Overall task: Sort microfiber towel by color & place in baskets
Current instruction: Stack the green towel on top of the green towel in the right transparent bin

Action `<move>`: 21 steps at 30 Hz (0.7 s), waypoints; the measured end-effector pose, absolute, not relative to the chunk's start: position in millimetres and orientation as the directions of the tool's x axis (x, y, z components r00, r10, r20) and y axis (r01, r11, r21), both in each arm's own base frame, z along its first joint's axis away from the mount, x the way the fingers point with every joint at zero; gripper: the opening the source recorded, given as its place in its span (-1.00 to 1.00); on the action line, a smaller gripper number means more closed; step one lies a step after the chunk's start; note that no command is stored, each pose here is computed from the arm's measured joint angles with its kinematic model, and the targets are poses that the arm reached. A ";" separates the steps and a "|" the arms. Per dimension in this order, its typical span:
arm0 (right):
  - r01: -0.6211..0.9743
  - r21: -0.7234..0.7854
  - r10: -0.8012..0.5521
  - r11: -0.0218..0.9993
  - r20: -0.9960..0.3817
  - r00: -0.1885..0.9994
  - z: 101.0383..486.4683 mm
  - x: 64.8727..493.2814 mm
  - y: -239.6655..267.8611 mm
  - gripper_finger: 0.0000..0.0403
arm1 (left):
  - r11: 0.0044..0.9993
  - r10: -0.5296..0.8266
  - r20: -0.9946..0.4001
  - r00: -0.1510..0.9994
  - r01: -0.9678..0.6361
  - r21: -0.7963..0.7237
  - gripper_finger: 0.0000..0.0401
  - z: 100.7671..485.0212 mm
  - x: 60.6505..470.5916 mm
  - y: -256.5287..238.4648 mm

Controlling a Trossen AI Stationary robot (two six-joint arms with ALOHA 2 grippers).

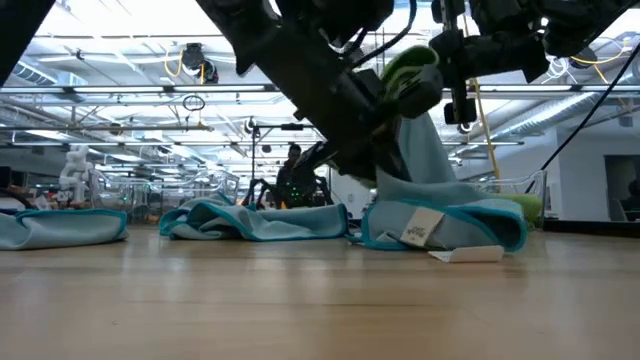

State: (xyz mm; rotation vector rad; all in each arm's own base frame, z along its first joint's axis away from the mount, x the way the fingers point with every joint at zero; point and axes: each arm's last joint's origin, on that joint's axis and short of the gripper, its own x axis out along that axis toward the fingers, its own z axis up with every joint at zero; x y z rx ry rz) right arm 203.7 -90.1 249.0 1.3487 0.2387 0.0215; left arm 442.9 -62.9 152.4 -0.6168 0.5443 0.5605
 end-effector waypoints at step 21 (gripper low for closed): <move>0.055 0.977 0.159 0.208 -0.089 0.983 265.5 182.4 -113.0 -0.98 | 0.730 0.011 -0.922 0.387 -0.633 -0.257 -0.82 142.7 381.7 -144.9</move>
